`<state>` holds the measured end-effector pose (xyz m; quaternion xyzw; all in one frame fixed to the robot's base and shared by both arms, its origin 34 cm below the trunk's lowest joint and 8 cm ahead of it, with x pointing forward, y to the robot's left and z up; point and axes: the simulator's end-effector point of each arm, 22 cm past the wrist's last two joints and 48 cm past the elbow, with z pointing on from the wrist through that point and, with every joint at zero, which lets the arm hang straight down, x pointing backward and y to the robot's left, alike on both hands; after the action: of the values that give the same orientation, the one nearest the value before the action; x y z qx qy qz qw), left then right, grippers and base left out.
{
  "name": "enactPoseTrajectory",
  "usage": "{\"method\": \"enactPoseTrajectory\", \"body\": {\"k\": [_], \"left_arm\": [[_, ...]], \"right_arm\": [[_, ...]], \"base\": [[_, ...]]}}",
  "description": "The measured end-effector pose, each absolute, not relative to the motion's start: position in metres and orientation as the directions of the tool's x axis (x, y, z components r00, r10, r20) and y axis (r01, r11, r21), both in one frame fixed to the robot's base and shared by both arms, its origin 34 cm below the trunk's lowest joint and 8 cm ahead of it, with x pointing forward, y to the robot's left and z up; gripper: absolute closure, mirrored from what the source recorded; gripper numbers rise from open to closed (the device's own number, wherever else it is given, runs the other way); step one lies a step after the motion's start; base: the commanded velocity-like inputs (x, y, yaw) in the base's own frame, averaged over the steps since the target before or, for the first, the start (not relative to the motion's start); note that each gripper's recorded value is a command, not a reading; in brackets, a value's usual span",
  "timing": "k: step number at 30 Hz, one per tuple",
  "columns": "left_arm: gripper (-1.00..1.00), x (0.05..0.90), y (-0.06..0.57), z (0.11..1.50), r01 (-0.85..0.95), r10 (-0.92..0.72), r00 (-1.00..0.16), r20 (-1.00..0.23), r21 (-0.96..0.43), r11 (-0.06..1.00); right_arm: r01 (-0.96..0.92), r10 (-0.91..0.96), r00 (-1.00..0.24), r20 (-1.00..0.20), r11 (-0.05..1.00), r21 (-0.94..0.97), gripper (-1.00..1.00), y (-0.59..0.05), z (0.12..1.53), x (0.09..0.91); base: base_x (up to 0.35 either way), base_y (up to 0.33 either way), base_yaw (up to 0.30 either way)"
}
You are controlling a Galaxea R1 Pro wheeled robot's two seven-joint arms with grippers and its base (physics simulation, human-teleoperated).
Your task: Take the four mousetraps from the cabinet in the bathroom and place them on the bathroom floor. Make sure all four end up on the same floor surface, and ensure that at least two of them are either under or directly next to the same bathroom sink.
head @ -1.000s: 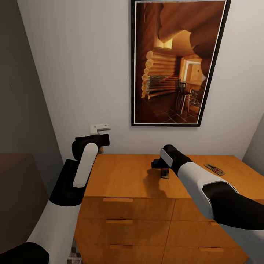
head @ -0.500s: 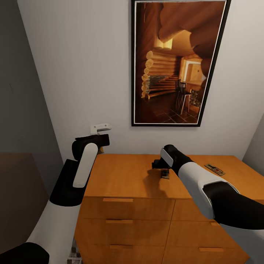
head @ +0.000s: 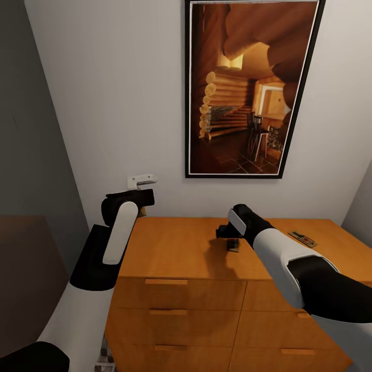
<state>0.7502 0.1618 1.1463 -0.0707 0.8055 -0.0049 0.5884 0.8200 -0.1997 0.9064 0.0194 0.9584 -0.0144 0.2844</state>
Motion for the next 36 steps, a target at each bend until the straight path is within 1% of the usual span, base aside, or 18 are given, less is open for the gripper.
{"method": "enactPoseTrajectory", "body": {"k": [14, 24, 36], "left_arm": [[1.0, 0.7502, 0.1619, 1.1466, -0.108, -0.12, -0.297, -0.947, -0.091, 0.99], [1.0, 0.7503, 0.1619, 1.1468, -0.108, -0.12, -0.297, -0.947, -0.091, 0.99], [1.0, 0.7502, 0.1613, 1.147, -0.107, -0.12, -0.297, -0.947, -0.092, 0.99]], "right_arm": [[0.05, 0.04, -0.841, -0.539, 0.999, -0.003, -1.0, -0.2011, 0.9032, 0.8186], [0.017, 0.035, -0.838, -0.544, 0.999, 0.038, -1.0, -0.1946, 0.9042, 0.8205], [0.02, 0.043, -0.838, -0.544, 0.999, 0.048, -1.0, -0.2031, 0.9041, 0.8215]], "base": [[0.0, 0.0, 0.0], [0.0, 0.0, 0.0], [0.0, 0.0, 0.0]]}}
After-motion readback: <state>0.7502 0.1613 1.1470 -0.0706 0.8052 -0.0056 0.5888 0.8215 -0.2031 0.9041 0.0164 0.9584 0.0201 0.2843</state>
